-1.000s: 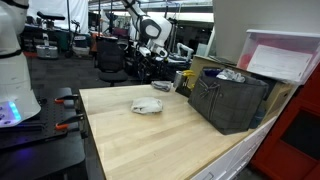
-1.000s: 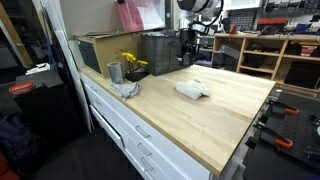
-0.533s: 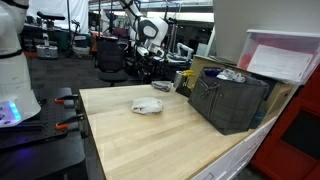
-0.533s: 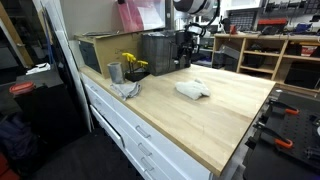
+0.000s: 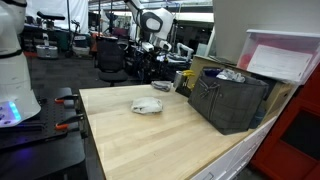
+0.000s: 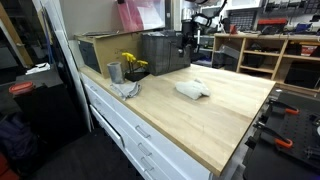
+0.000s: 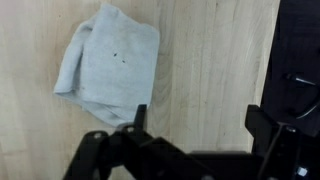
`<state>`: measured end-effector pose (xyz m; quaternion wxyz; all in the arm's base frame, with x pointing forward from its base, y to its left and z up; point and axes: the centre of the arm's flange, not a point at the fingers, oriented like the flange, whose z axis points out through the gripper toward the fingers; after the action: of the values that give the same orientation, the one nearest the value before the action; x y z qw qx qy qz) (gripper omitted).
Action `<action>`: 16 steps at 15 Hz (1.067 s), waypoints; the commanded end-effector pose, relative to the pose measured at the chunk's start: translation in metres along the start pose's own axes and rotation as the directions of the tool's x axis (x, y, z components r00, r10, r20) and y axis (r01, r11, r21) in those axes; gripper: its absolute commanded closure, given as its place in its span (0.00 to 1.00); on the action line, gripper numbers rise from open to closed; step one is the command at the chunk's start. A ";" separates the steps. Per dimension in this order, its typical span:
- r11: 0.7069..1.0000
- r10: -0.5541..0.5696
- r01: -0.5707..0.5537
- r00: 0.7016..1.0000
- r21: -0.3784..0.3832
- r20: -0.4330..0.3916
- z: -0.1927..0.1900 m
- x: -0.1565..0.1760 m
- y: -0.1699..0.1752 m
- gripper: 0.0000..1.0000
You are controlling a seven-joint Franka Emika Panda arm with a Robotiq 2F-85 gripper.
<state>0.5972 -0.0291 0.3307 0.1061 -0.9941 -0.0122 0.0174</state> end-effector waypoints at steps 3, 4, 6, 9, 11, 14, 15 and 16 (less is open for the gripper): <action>1.000 0.001 -0.001 0.998 -0.001 -0.064 -0.052 -0.040 0.001 0.00; 1.000 0.005 -0.006 0.997 -0.015 -0.075 -0.059 -0.046 0.002 0.00; 0.999 0.009 -0.012 0.997 -0.030 -0.083 -0.072 -0.056 0.004 0.00; 0.999 0.022 -0.024 0.995 -0.023 -0.095 -0.091 -0.068 0.005 0.00; 0.999 0.026 -0.029 0.995 -0.027 -0.094 -0.105 -0.075 0.002 0.00; 0.999 0.027 -0.030 0.996 -0.025 -0.090 -0.126 -0.086 0.000 0.00; 0.999 0.029 -0.032 0.995 -0.035 -0.094 -0.131 -0.091 -0.001 0.00; 0.999 0.024 -0.027 0.995 -0.032 -0.095 -0.134 -0.097 0.000 0.00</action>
<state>0.5304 -0.0575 0.4469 0.0958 -0.9949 0.0023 -0.0299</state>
